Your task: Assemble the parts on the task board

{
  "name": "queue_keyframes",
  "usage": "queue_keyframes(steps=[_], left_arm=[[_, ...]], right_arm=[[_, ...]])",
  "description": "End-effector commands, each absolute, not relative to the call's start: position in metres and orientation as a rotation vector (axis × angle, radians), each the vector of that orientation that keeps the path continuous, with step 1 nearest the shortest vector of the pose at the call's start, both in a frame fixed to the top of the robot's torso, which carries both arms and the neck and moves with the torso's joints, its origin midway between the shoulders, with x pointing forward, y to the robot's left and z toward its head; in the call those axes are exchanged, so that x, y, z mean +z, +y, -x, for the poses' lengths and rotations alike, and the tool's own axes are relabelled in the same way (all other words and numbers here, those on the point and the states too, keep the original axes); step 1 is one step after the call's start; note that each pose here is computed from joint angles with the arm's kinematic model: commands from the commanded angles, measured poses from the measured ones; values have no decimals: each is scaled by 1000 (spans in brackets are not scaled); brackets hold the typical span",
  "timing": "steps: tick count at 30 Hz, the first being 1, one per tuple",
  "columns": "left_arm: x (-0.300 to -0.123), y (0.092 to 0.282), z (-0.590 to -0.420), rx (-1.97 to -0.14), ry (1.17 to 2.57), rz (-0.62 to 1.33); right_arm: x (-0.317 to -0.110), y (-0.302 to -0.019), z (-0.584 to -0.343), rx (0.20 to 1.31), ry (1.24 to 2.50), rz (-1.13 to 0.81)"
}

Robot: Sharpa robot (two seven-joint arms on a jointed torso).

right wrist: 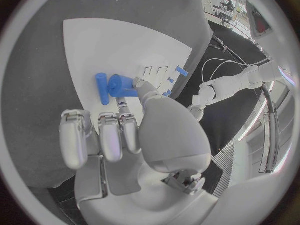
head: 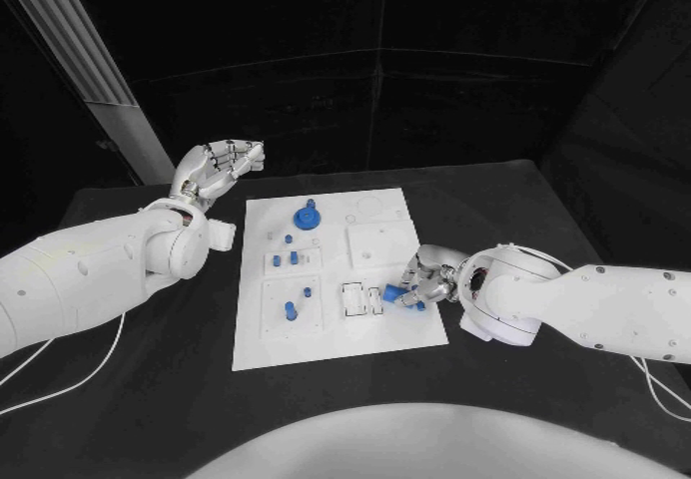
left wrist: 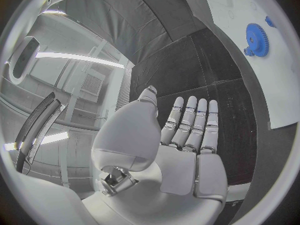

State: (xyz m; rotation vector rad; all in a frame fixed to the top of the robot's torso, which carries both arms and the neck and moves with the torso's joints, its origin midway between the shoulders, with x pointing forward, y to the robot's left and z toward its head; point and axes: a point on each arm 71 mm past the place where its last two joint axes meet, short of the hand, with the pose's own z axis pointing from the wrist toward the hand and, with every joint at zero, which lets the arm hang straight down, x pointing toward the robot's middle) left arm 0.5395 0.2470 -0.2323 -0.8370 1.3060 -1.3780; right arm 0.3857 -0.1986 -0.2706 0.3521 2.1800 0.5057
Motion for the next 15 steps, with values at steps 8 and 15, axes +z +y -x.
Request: queue_keyframes(steps=[8,15], left_arm=[[-219,245,-536,-1486,1161,712],[-219,245,-536,-1486,1162,713]], right_arm=[[-267,-198,-386,608,2135,-480],[-268,-199,-386,674,2123,-599]])
